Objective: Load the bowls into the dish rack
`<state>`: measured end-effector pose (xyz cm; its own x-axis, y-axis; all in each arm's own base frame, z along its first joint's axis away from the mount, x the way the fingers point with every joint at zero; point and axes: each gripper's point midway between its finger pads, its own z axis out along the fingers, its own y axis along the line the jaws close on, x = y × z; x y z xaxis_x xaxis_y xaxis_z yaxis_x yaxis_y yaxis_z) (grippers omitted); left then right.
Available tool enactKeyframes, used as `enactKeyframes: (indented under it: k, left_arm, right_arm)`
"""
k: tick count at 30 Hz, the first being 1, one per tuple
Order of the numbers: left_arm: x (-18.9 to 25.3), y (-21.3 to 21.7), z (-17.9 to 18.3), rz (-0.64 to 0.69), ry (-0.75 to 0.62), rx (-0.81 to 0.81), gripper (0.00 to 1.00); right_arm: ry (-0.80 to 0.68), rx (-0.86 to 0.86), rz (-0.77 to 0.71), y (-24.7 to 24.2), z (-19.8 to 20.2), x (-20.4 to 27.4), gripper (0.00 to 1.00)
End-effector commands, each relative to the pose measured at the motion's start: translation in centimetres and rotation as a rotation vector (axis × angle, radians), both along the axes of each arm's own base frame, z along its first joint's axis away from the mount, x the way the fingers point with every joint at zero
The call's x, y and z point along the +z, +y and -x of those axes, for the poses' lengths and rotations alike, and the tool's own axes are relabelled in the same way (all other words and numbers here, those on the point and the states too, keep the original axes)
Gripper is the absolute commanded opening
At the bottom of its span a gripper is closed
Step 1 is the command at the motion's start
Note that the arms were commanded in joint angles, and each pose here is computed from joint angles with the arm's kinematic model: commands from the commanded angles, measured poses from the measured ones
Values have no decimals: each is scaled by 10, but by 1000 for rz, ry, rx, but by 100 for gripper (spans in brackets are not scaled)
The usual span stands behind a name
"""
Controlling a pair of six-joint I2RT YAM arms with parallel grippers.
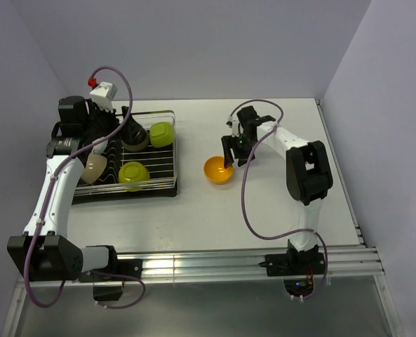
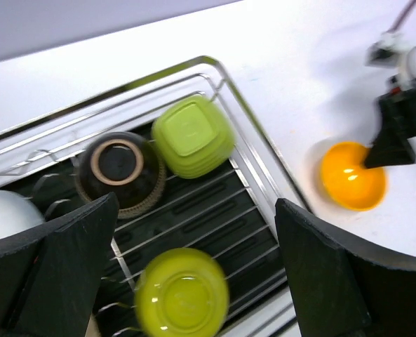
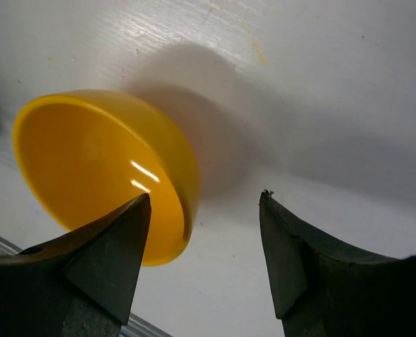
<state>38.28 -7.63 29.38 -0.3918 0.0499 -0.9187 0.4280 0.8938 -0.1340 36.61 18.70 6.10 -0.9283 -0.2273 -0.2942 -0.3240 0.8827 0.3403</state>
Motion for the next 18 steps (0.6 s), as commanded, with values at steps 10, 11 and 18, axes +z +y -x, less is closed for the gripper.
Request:
enactKeyframes:
  k: [10,11,18]
  left_arm:
    - [9,-28,24,279,56,-179,100]
    - [9,-29,25,288,59,-184,100]
    - [11,-41,41,301,85,-294,99]
  right_arm:
    - [-24,31,-24,17,-6,-11,21]
    - [-21,34,-31,18,-5,-11,15]
    - [-121,74,-196,31,-4,40,0]
